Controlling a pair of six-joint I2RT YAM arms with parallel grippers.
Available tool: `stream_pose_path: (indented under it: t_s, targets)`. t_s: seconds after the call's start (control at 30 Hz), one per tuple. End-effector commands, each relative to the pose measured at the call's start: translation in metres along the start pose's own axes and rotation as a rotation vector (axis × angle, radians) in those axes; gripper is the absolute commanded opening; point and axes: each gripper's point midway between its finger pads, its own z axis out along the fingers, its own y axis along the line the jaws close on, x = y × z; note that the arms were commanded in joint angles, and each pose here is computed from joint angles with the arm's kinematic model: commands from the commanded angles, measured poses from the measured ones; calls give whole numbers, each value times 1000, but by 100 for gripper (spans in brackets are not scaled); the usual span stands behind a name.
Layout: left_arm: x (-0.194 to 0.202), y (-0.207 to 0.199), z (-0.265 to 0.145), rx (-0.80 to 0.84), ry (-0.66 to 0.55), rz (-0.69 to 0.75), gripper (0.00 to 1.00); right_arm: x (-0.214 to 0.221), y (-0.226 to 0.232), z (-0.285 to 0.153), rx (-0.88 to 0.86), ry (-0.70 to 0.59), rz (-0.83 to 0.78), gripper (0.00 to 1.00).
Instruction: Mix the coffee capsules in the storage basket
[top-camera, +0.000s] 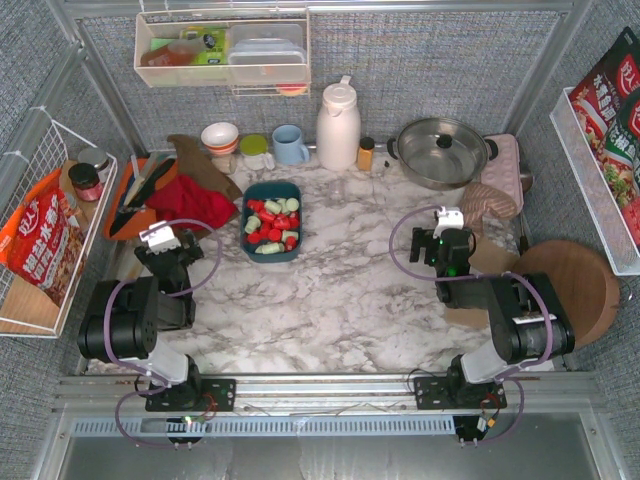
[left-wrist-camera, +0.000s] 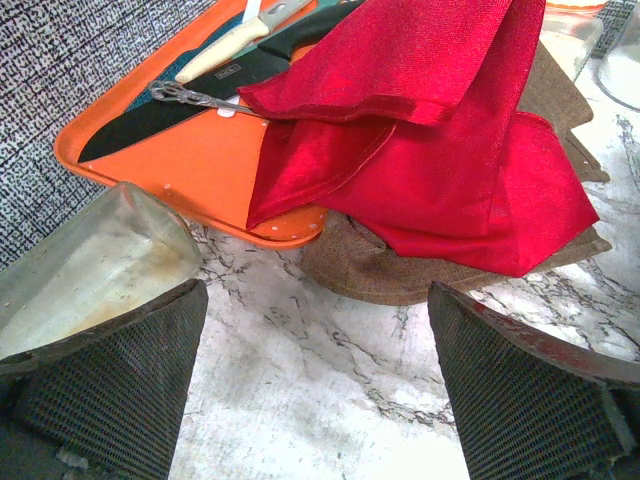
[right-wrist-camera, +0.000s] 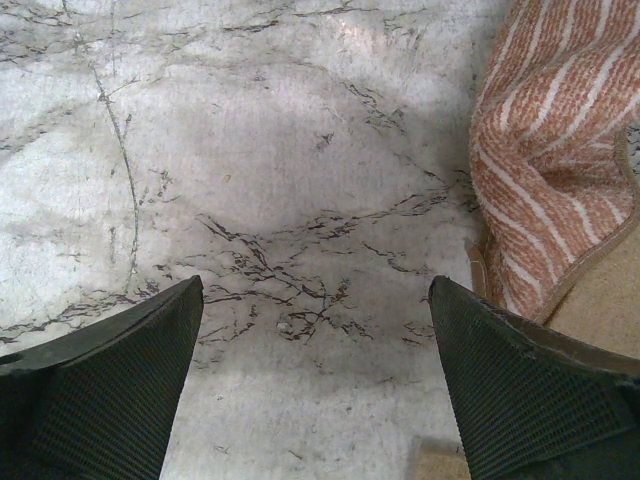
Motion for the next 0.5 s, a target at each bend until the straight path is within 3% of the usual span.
stream_pose_path:
  t_s: [0.0, 0.47]
  targets:
    - [-8, -1, 1, 6, -34, -12, 99, -5, 0, 1, 0, -13, 8, 99]
    - [-9, -1, 1, 5, -35, -12, 99, -4, 0, 1, 1, -11, 9, 99]
